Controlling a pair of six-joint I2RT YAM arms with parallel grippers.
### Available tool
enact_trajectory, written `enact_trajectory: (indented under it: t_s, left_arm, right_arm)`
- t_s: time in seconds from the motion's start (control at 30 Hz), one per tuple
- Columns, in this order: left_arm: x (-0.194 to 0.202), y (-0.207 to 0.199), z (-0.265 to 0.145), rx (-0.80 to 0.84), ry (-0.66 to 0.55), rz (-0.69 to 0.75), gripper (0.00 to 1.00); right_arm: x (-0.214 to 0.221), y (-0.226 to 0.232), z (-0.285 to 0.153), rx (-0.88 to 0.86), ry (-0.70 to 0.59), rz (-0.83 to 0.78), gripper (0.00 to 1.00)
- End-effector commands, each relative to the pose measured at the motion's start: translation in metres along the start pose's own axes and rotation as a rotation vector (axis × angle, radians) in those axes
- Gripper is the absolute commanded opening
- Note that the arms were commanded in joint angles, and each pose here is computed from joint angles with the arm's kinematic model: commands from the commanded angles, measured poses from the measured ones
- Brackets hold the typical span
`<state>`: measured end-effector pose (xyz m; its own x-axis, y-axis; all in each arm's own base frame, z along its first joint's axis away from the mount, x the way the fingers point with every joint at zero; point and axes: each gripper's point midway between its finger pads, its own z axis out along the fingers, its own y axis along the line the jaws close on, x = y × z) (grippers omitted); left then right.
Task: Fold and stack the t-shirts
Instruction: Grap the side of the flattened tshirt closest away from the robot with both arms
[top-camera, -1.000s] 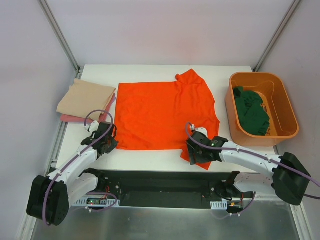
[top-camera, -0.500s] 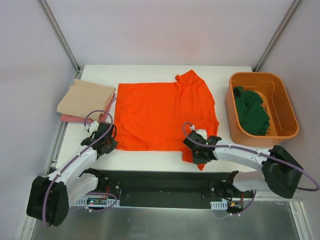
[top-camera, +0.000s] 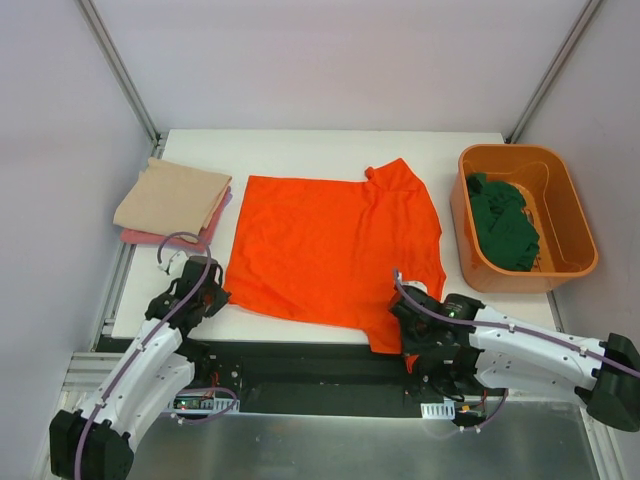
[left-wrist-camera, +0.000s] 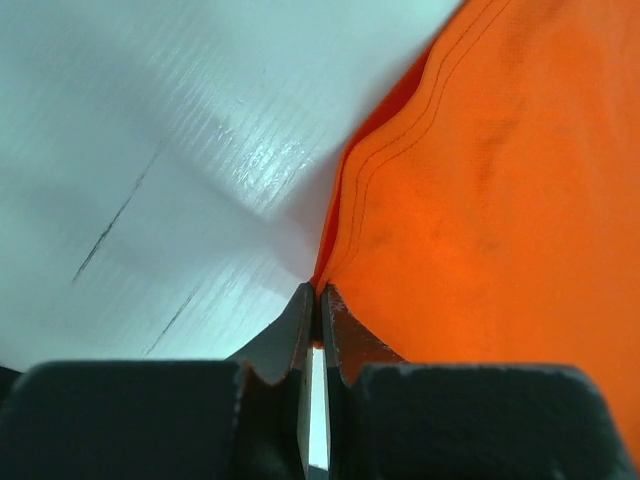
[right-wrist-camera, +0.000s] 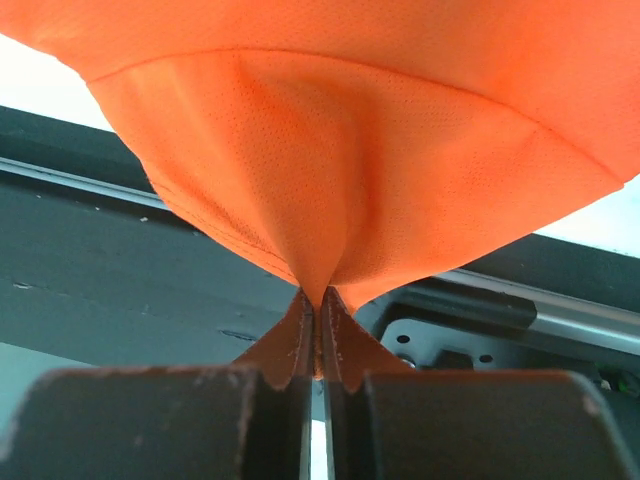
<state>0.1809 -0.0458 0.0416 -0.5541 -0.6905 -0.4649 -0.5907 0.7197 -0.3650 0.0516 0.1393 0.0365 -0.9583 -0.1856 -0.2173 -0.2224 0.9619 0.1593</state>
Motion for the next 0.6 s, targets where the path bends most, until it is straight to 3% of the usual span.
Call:
enact_trajectory:
  t_s: [0.0, 0.13, 0.37, 0.57]
  left_arm:
    - [0.008, 0.010, -0.004, -0.023, 0.032, -0.017, 0.00]
    - [-0.002, -0.002, -0.010, -0.006, 0.019, -0.016, 0.00]
    - [-0.023, -0.033, -0.013, 0.040, -0.008, -0.028, 0.00]
    - [-0.044, -0.051, -0.008, 0.041, -0.069, -0.038, 0.00]
  right_arm:
    - [0.005, -0.017, -0.013, 0.070, 0.009, -0.001, 0.00]
    - [-0.021, -0.037, -0.024, 0.181, -0.132, 0.058, 0.00]
    - [-0.077, -0.031, -0.056, 0.160, -0.324, 0.047, 0.00]
    - [-0.121, -0.033, -0.070, 0.161, -0.407, 0.054, 0.00]
